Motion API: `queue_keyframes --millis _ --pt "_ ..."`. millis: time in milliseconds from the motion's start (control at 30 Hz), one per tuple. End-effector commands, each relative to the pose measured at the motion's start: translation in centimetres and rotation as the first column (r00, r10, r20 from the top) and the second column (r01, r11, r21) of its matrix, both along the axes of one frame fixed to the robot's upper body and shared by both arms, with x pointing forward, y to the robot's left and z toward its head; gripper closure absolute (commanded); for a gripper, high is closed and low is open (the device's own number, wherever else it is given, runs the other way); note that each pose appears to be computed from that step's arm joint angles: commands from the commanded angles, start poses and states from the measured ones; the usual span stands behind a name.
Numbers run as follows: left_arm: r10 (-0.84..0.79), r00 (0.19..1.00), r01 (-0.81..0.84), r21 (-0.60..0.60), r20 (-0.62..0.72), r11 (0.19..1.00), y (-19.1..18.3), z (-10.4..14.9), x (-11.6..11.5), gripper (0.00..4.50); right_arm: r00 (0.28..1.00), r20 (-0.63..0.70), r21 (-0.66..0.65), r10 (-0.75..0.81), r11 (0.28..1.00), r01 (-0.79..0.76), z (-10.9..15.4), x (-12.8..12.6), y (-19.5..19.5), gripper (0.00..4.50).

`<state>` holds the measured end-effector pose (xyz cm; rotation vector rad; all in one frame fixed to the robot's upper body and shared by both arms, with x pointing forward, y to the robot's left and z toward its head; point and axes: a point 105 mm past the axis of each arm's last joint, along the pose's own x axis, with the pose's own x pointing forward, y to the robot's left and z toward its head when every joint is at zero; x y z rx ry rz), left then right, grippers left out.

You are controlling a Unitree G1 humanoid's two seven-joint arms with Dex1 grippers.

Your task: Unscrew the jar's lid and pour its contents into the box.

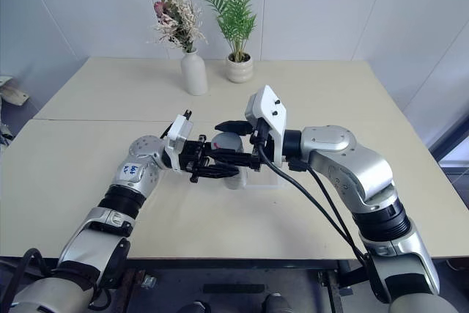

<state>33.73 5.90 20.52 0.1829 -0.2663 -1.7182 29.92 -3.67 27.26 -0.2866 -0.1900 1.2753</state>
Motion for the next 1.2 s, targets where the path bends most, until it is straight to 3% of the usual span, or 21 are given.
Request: queue_keyframes --millis 33,667,1200 --pt "-0.058 0.998 0.062 0.119 -0.039 0.991 -0.8 -3.2 -1.3 2.44 0.956 0.174 0.203 -0.237 0.958 0.2 5.7 0.6 -3.5 1.93" --pt "-0.058 0.997 0.064 0.115 -0.058 0.991 -0.6 -3.1 -1.3 2.44 0.959 0.167 0.192 -0.229 0.962 0.196 5.1 -0.6 -3.2 1.93" --pt "-0.109 0.99 0.124 0.199 -0.086 0.972 0.1 -5.0 -1.0 2.44 0.95 0.286 0.138 -0.126 0.986 0.089 8.7 -0.4 -4.0 1.93"
